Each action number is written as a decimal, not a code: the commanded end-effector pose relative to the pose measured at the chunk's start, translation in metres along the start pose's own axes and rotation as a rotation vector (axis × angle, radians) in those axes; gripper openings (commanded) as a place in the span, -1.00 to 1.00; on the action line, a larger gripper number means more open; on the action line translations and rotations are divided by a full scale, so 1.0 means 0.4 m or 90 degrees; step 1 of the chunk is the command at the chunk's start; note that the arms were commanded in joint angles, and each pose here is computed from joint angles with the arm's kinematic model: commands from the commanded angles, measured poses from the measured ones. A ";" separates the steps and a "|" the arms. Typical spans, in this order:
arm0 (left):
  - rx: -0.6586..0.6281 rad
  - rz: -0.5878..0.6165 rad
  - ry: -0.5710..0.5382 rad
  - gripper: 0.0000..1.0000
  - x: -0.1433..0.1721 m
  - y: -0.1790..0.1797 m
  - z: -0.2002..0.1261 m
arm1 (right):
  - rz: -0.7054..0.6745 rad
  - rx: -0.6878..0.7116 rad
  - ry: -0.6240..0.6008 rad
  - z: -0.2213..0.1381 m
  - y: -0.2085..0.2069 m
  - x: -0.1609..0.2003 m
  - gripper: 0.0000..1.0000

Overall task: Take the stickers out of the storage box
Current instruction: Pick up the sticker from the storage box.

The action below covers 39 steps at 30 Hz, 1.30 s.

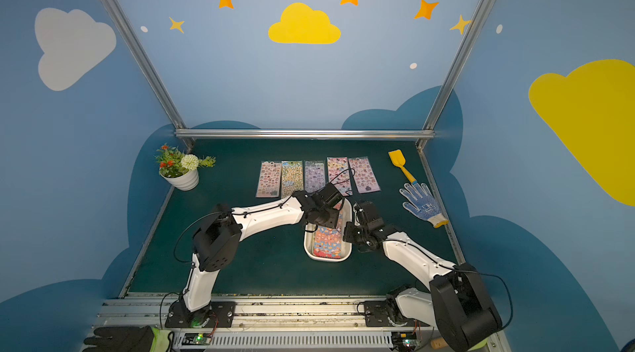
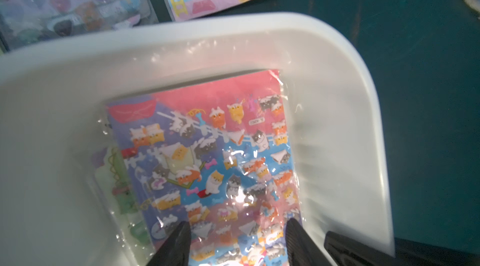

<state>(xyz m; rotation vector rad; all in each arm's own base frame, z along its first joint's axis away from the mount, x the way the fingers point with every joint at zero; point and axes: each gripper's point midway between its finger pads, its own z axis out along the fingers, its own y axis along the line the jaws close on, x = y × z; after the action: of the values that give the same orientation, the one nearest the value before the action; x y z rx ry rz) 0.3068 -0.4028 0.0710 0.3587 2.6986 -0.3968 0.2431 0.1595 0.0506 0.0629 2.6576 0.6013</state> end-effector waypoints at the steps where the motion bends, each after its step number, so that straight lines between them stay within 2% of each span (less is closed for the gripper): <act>1: 0.007 -0.007 0.000 0.18 0.001 0.002 -0.013 | -0.008 -0.021 -0.020 -0.001 0.020 -0.024 -1.00; 11: -0.087 0.002 -0.040 0.40 -0.007 0.071 -0.041 | -0.009 -0.021 -0.019 -0.001 0.018 -0.021 -1.00; 19: -0.085 -0.008 -0.025 0.50 0.008 0.071 -0.014 | -0.008 -0.021 -0.017 0.000 0.017 -0.020 -1.00; 26: -0.127 -0.014 -0.031 0.67 0.011 0.103 -0.009 | -0.008 -0.024 -0.015 0.002 0.020 -0.019 -1.00; 30: -0.146 -0.019 -0.035 0.70 0.012 0.116 -0.006 | -0.009 -0.022 -0.017 -0.001 0.018 -0.020 -1.00; 39: -0.103 -0.038 -0.013 0.68 0.027 0.087 0.022 | -0.008 -0.024 -0.013 0.004 0.021 -0.020 -1.00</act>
<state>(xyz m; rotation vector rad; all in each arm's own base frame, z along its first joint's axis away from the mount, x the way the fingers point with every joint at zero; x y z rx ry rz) 0.3167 -0.3802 0.0716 0.2359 2.6419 -0.2396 0.2446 0.1632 0.0518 0.0413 2.6481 0.6225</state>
